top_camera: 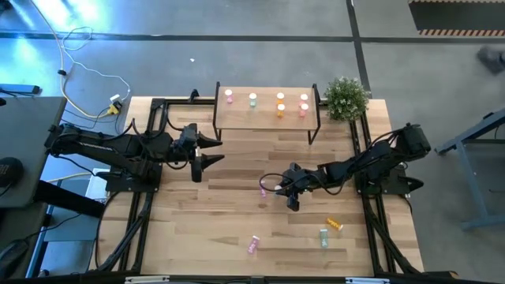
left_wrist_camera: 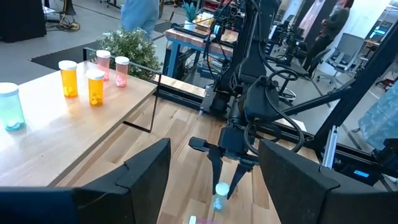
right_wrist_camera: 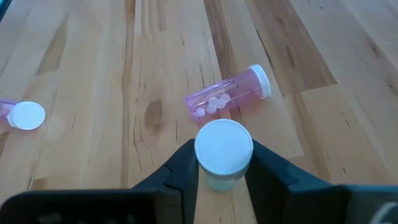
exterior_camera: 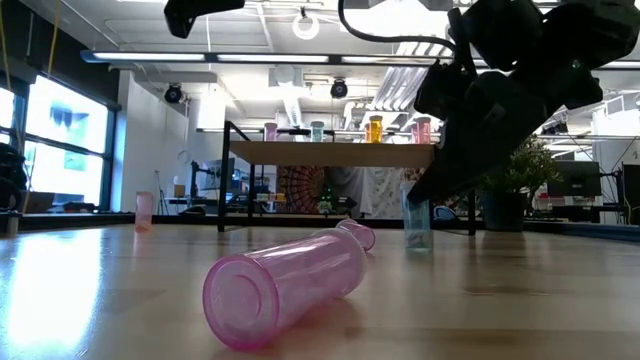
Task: Pick and place medicine bottles onto shelf by color
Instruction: Put the top blue pill bottle on the shelf aligned with the other blue pill bottle
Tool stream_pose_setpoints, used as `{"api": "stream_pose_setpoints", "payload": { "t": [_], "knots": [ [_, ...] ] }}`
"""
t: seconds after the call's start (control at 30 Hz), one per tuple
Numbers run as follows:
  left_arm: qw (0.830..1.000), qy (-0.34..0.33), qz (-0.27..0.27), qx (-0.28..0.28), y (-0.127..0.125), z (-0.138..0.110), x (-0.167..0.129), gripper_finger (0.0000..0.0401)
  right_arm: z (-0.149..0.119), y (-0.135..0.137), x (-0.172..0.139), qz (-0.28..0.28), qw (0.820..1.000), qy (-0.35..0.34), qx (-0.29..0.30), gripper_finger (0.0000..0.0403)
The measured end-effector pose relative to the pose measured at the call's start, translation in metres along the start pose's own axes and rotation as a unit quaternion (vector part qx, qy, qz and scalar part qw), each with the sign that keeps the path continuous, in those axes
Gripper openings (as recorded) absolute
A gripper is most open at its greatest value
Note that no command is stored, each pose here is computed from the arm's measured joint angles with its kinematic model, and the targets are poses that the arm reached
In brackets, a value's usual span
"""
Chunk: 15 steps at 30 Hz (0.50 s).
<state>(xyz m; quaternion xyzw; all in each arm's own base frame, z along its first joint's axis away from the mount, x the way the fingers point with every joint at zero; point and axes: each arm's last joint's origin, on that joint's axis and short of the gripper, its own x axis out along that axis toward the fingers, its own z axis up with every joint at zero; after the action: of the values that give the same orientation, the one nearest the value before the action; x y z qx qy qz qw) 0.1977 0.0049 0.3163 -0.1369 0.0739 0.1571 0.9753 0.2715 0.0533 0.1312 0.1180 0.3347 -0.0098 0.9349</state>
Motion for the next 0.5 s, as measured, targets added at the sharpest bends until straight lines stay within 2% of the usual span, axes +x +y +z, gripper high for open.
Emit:
{"api": "stream_pose_setpoints", "payload": {
  "t": [0.2, 0.5],
  "knots": [
    [1.000, 0.000, 0.001, 0.000, 0.000, 0.000, 0.000, 0.0234, 0.007, 0.003, 0.000, 0.004, 1.000, -0.008, 0.006, 0.0090],
    [0.999, -0.020, 0.044, 0.009, 0.012, 0.006, -0.001, 0.0234, 0.060, 0.005, 0.000, 0.009, 0.999, -0.045, 0.022, 0.0091]
  ]
}}
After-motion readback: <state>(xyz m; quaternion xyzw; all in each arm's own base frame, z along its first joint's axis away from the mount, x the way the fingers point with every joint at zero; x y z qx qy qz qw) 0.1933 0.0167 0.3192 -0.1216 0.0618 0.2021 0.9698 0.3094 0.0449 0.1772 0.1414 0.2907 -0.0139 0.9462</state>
